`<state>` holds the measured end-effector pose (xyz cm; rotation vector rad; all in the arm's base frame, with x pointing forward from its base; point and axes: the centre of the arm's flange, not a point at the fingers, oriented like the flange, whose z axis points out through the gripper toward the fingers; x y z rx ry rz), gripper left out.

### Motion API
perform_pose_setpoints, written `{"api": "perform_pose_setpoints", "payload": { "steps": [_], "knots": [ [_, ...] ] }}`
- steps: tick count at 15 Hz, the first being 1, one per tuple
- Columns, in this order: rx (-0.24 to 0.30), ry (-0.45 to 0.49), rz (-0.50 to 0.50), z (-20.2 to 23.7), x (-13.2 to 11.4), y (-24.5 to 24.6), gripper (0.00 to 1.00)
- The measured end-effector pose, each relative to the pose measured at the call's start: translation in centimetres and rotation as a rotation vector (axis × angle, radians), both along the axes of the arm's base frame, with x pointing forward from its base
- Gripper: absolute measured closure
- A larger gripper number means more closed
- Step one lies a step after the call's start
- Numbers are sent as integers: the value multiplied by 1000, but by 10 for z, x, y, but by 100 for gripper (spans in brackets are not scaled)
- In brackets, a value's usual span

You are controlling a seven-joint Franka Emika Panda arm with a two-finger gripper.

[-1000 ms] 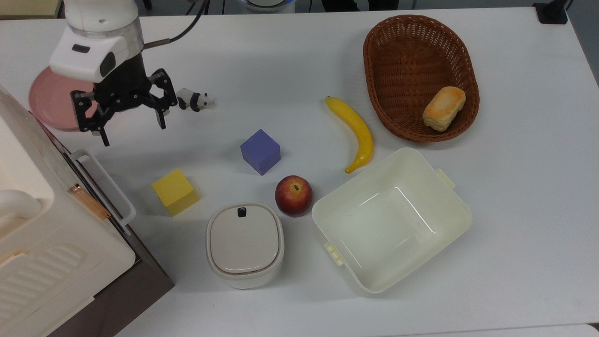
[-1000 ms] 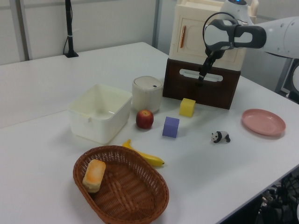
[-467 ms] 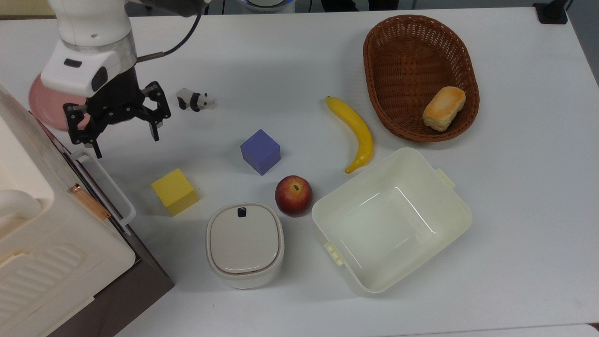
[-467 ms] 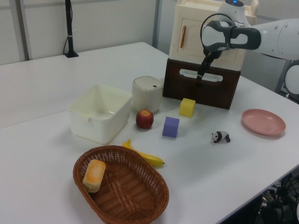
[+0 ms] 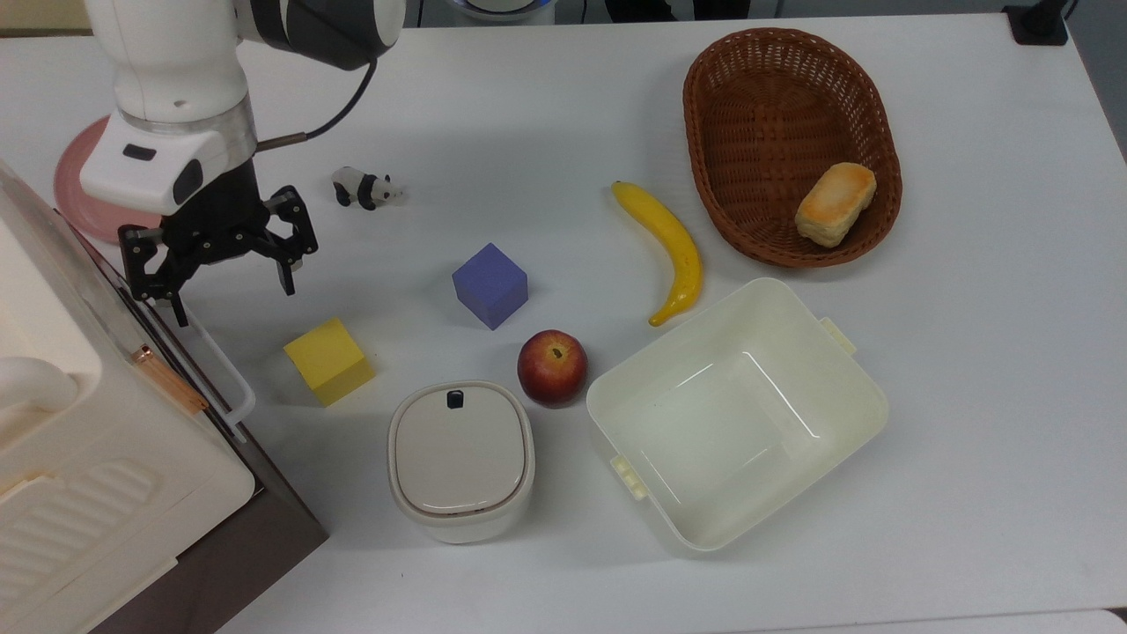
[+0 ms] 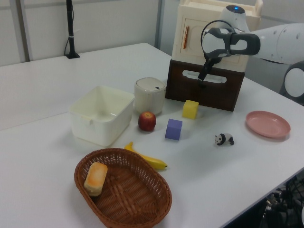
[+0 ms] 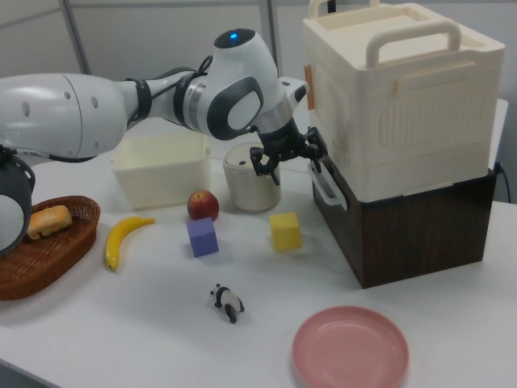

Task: Slide the drawer open
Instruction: 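Move the gripper toward the white drawer handle of the brown cabinet, then lower the gripper and close it on the white drawer handle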

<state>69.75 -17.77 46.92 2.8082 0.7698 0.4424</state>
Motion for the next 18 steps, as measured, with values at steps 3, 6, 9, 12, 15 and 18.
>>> {"api": "perform_pose_setpoints", "payload": {
  "steps": [3, 6, 9, 12, 15, 18],
  "knots": [
    [-20, 14, 8, -7, 1, -1, 0],
    [-36, 30, 16, -15, 3, -1, 0],
    [-44, 9, 20, -20, 7, -1, 0],
    [-47, 5, 22, -24, 9, -1, 0],
    [-49, 6, 23, -25, 9, -1, 0],
    [-53, 7, 25, -25, 9, -1, 0]
  ]
}}
